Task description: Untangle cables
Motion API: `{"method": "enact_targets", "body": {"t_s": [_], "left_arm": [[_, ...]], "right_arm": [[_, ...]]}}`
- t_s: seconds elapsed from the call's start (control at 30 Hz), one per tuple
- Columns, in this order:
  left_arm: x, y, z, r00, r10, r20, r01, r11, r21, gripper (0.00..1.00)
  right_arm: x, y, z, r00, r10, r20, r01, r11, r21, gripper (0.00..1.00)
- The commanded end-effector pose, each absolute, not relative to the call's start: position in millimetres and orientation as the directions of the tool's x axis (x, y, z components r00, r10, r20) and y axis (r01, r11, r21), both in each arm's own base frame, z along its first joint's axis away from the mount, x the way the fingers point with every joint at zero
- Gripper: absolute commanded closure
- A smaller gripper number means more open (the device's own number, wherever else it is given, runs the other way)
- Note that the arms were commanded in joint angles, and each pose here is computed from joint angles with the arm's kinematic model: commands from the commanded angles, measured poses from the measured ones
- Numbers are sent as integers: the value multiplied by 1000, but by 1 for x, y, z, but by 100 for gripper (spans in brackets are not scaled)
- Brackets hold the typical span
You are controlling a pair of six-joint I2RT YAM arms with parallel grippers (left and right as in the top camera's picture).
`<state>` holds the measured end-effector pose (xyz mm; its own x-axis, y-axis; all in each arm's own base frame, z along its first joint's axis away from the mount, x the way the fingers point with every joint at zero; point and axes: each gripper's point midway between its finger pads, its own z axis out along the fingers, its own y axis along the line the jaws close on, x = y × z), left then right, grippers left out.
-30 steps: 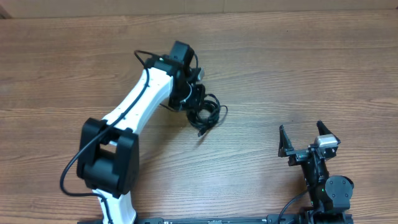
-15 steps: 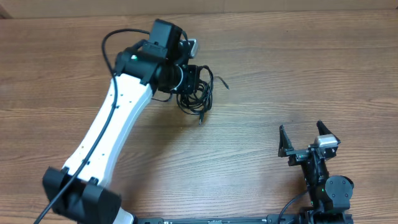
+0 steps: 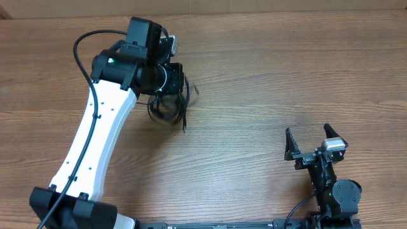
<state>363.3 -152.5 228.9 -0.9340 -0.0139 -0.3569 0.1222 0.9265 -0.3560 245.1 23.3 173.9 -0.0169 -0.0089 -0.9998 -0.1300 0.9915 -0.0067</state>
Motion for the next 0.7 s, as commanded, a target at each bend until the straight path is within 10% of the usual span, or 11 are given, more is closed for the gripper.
{"method": "enact_targets", "body": {"t_s": [0.0, 0.33, 0.67], "left_arm": [[371, -153, 220, -941, -14, -337, 109, 933, -343, 79], [373, -154, 212, -948, -11, -317, 103, 934, -342, 53], [369, -165, 216, -952, -1, -306, 127, 909, -397, 51]], "right_arm": [[245, 21, 172, -14, -6, -1000, -118, 993, -4, 0], [245, 21, 172, -14, -6, -1000, -118, 993, -4, 0], [245, 21, 172, -14, -6, -1000, -118, 993, -4, 0]]}}
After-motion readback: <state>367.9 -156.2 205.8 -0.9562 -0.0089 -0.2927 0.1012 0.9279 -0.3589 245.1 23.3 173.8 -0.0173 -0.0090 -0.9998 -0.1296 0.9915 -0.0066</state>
